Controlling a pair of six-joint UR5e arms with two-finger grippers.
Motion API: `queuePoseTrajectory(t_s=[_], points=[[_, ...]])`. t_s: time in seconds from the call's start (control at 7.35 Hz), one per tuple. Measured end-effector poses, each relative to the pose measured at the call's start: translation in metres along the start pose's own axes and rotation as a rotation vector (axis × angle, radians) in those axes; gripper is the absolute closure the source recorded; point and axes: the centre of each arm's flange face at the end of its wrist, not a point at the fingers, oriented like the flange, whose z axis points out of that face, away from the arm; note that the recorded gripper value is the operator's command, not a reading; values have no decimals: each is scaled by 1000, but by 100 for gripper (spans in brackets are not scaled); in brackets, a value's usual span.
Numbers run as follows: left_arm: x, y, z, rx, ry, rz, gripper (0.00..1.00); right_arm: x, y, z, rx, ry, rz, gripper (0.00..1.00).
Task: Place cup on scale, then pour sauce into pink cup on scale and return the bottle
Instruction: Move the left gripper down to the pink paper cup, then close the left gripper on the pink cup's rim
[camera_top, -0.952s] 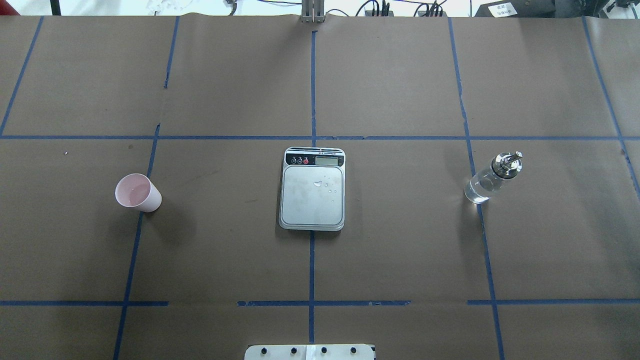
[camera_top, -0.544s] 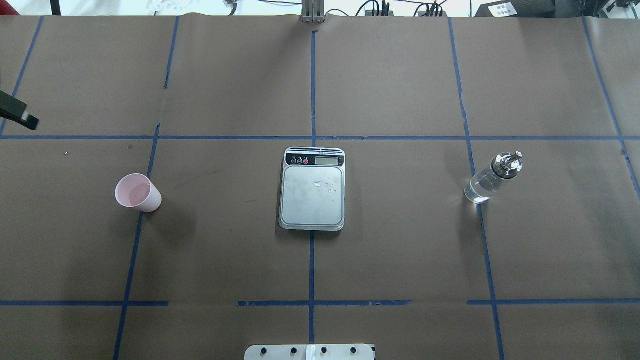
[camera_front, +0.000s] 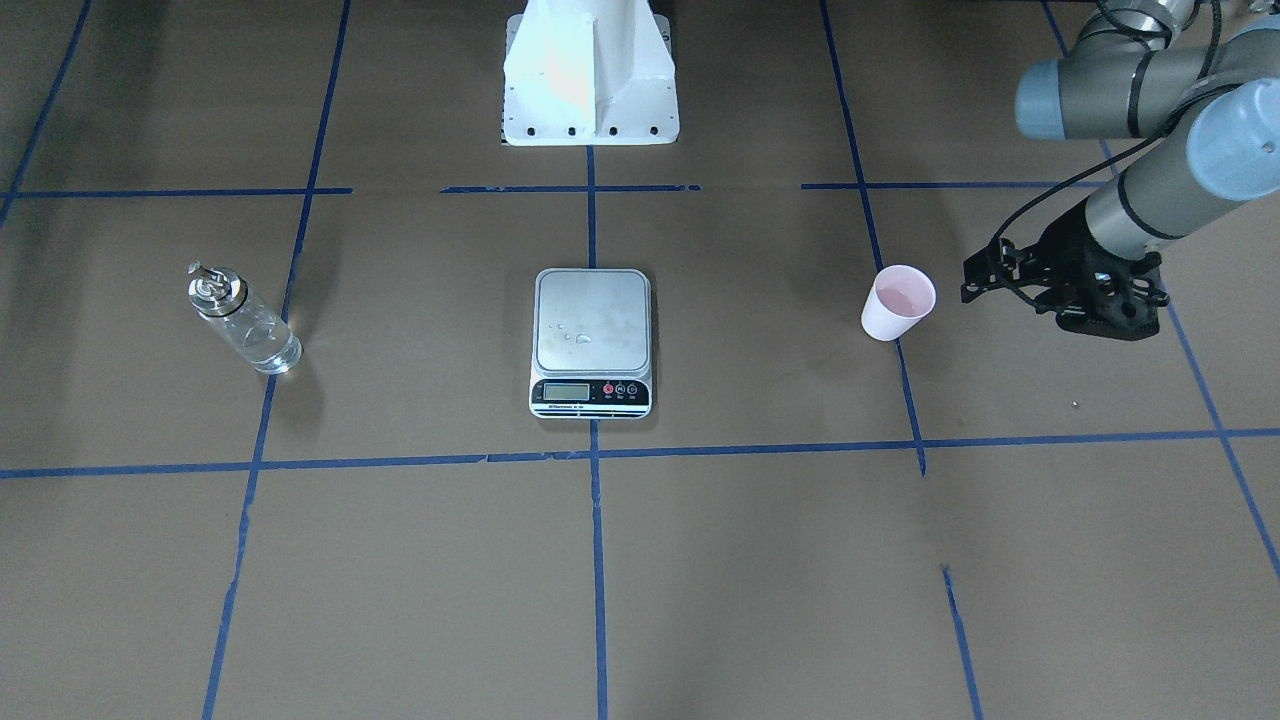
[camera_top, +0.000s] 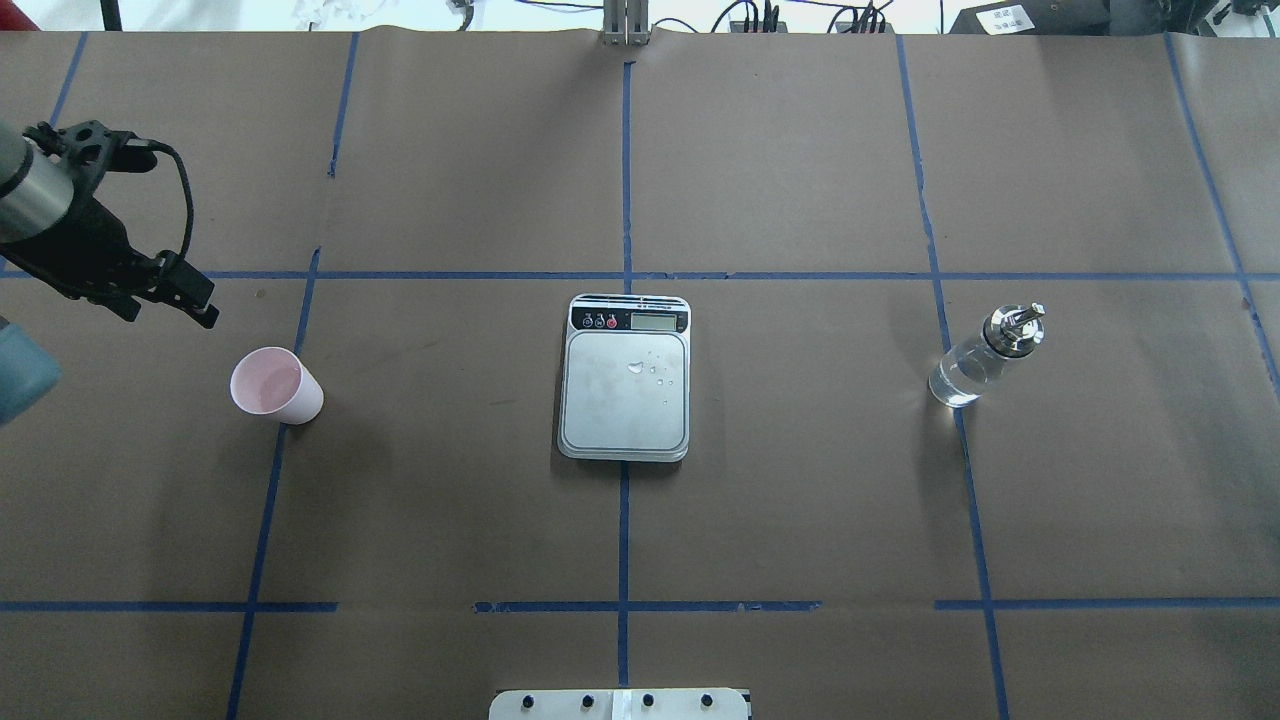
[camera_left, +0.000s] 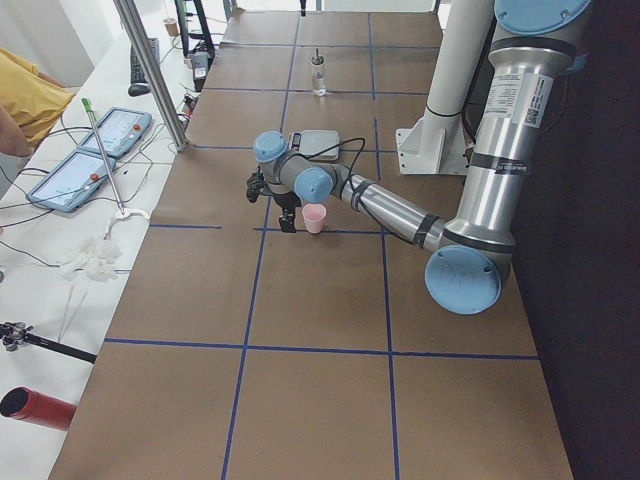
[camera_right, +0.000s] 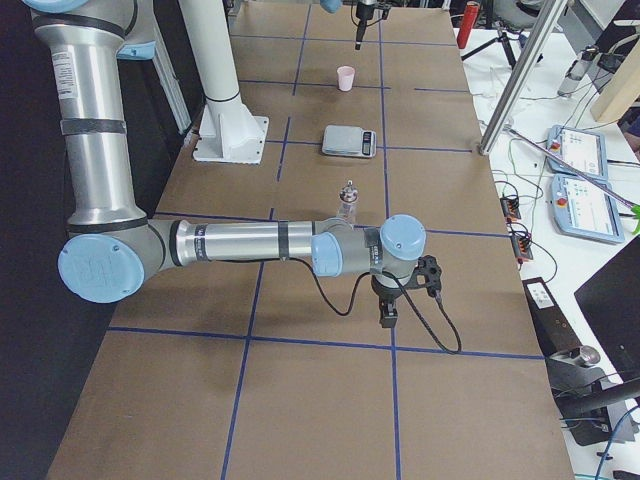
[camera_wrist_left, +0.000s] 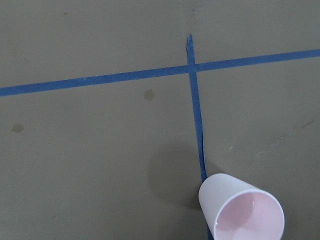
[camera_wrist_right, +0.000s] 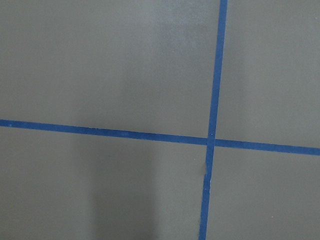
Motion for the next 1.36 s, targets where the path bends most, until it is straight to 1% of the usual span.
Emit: queuePoseTrajectory(t_s=[0.27, 0.54, 0.95, 1.09, 1.22, 1.36], points=[[11, 2, 23, -24, -24, 14, 4, 1, 1, 1, -1, 0, 2, 0], [22, 8, 42, -56, -29, 32, 11, 1, 1, 1, -2, -1, 2, 0], [31, 11, 52, -73, -26, 51, 13, 2, 1, 2, -5, -1, 5, 0], [35, 14, 56, -81, -26, 58, 17, 2, 1, 2, -5, -1, 6, 0], [39, 16, 61, -90, -26, 66, 54, 2, 1, 2, -6, -1, 6, 0], [43, 18, 65, -98, -26, 73, 87, 3, 1, 3, -7, -1, 6, 0]])
